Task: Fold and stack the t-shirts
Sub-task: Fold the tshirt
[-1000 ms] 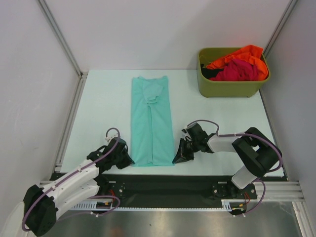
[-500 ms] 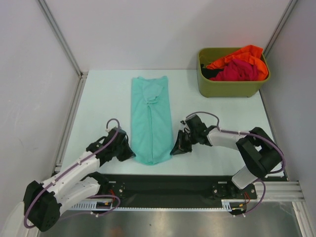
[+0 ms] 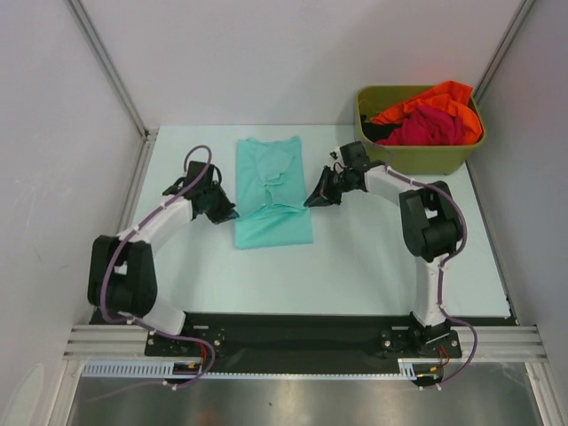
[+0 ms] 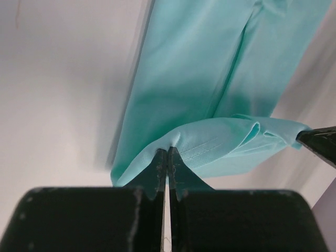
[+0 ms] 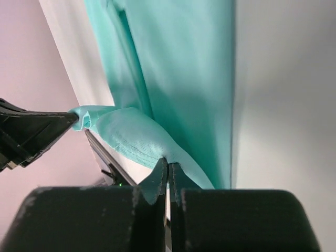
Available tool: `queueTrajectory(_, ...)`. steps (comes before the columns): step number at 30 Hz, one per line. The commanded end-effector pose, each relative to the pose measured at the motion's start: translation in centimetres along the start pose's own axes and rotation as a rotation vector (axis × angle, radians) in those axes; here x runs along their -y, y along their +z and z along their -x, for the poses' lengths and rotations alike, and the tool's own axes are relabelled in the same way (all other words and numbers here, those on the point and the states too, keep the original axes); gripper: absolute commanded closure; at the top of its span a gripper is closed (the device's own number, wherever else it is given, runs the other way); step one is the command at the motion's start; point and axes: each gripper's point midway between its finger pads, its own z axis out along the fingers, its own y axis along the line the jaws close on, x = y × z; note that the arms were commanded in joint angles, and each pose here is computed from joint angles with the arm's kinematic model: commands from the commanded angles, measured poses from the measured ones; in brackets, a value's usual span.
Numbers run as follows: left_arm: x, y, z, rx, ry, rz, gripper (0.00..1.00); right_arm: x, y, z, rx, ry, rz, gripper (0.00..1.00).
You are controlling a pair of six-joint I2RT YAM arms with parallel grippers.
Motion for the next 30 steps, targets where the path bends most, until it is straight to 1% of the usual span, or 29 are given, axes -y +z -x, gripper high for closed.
queueTrajectory(1,2.2,0.9,3.6,0.036,0.063,-0.049,1.0,-0.4,-0.1,1.9,-0.041,-0.006,0.033,1.0)
queueTrajectory(4,2.7,2.4,5.0,0.025,0.049,-0.051,1.0,-0.4,0.6,3.8,-0.04,0.007,0.061,1.0)
queueTrajectory(5,3.4,2.3,5.8,0.037,0.051,-0.065,1.0,-0.2,0.9,4.5,-0.036,0.012,0.064,1.0)
queueTrajectory(9,3.1,3.8,7.0,0.029,0.032,-0.046,1.0,-0.4,1.4,5.9,-0.026,0.015,0.079,1.0)
queueTrajectory(12,3.4,4.2,7.8,0.03,0.011,-0.067,1.0,-0.2,1.8,6.6,-0.023,0.019,0.074,1.0)
queueTrajectory(20,3.4,6.5,8.6,-0.001,-0.008,-0.069,1.0,0.4,2.6,8.2,0.019,0.011,0.044,1.0)
queueTrajectory(30,3.7,7.8,10.4,-0.008,-0.02,-0.081,1.0,1.7,3.3,10.1,0.042,-0.002,0.017,1.0)
